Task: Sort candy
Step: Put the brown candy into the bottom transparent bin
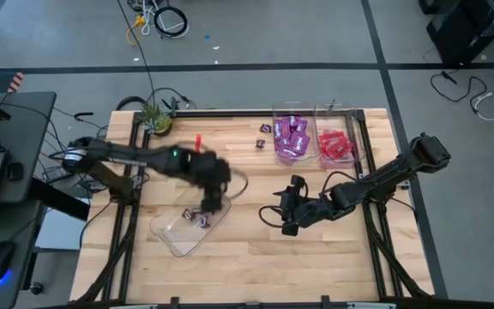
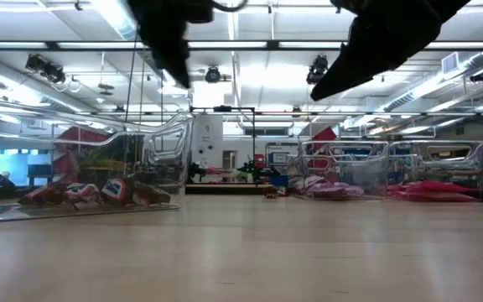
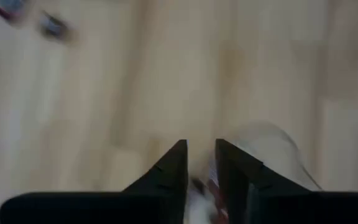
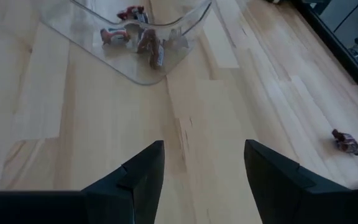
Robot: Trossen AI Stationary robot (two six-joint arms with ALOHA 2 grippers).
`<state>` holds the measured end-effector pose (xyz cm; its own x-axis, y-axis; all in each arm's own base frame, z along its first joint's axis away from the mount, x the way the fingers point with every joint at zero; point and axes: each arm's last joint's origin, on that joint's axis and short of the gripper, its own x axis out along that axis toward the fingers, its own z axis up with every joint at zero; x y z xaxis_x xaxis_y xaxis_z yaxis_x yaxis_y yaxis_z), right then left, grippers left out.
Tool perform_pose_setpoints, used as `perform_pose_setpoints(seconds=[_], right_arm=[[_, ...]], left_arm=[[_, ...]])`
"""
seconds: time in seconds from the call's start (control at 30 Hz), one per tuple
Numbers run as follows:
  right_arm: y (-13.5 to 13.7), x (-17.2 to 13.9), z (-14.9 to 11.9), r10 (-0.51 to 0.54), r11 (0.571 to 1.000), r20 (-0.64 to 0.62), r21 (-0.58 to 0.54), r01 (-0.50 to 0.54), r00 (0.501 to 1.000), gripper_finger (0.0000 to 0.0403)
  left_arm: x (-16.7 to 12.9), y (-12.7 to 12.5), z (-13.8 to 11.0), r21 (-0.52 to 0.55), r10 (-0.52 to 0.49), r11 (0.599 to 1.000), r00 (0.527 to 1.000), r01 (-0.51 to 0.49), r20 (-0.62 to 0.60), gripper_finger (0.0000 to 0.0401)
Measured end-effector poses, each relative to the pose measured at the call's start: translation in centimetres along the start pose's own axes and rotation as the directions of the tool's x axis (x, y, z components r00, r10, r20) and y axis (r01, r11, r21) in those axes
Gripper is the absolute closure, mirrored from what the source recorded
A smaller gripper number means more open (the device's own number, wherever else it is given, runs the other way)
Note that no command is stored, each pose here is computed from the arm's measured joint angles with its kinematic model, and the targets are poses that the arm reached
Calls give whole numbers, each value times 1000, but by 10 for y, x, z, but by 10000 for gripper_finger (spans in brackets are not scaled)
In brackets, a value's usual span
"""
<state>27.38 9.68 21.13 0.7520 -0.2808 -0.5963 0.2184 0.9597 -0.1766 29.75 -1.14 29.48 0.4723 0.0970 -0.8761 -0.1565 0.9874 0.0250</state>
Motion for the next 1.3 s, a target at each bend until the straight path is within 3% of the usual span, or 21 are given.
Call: perform_pose_setpoints(seconds=[0.23, 0.37, 0.53, 0.7, 0.87, 1.07, 1.3], right_arm=[[-15, -22, 2, -41, 999, -17, -4, 41, 999, 193], [-25, -33, 1, -99, 995, -32, 5, 100, 995, 193], [-30, -40, 0, -122, 992, -34, 22, 123, 992, 194], [-30, -40, 0, -124, 992, -39, 17, 125, 992, 194], [-30, -39, -1, -127, 992, -44, 21, 128, 991, 193], [-31, -38, 0, -131, 991, -44, 25, 132, 990, 196], [-32, -38, -1, -132, 991, -45, 30, 133, 990, 196]], left_arm=[[21, 76, 24, -46, 3, 999, 992, 2, 125, 369], [47, 118, 31, -68, -8, 997, 986, 19, 165, 375], [92, 154, 31, -36, 0, 999, 987, 6, 164, 371], [130, 163, 29, 86, -16, 996, 988, 3, 152, 352], [150, 162, 30, 197, 0, 980, 988, -31, 156, 315], [172, 164, 33, 204, 35, 976, 980, -75, 195, 266], [183, 165, 33, 182, 155, 965, 970, -190, 189, 235]])
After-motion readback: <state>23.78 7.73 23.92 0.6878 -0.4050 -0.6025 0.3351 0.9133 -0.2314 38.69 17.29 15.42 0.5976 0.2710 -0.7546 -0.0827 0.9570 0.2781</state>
